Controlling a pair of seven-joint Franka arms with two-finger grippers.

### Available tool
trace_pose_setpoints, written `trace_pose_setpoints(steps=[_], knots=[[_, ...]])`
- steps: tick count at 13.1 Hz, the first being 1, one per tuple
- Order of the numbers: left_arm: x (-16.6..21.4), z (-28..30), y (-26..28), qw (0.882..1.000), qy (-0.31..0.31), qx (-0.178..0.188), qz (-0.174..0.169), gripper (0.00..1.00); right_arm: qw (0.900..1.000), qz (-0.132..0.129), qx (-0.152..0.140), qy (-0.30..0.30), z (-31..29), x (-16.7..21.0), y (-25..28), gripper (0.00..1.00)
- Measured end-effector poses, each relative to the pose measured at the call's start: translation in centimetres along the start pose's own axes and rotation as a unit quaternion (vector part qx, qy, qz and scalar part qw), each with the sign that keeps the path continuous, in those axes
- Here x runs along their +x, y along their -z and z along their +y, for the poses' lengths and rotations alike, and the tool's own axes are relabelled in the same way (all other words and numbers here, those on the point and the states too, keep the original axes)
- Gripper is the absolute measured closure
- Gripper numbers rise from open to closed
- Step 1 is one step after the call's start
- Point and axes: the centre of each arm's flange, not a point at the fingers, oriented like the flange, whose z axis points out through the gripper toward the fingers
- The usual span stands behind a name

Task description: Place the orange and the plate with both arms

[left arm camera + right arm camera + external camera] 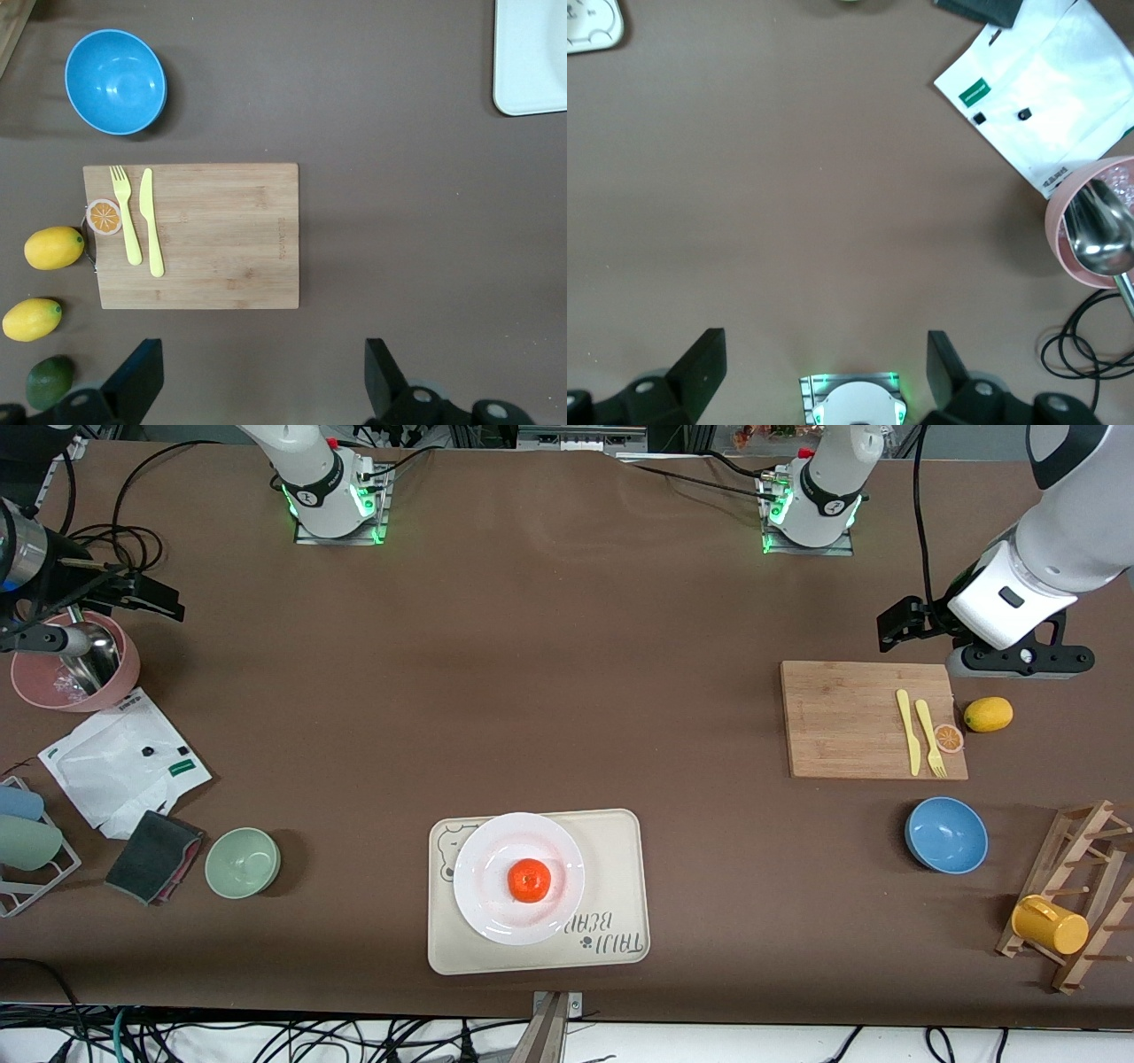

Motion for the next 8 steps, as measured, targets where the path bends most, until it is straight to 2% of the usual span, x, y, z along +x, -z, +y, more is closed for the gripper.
trace_pose_setpoints(steps=[3,8], knots=[[0.0,0.0,0.2,1.0,0.0,0.0,0.0,0.0,1.0,0.018,0.002,-0.004,0.4,0.1,1.6,0.0],[0.0,0.0,0.2,1.0,0.0,0.0,0.0,0.0,1.0,0.02,0.001,-0.006,0.6,1.3,1.5,0.0]])
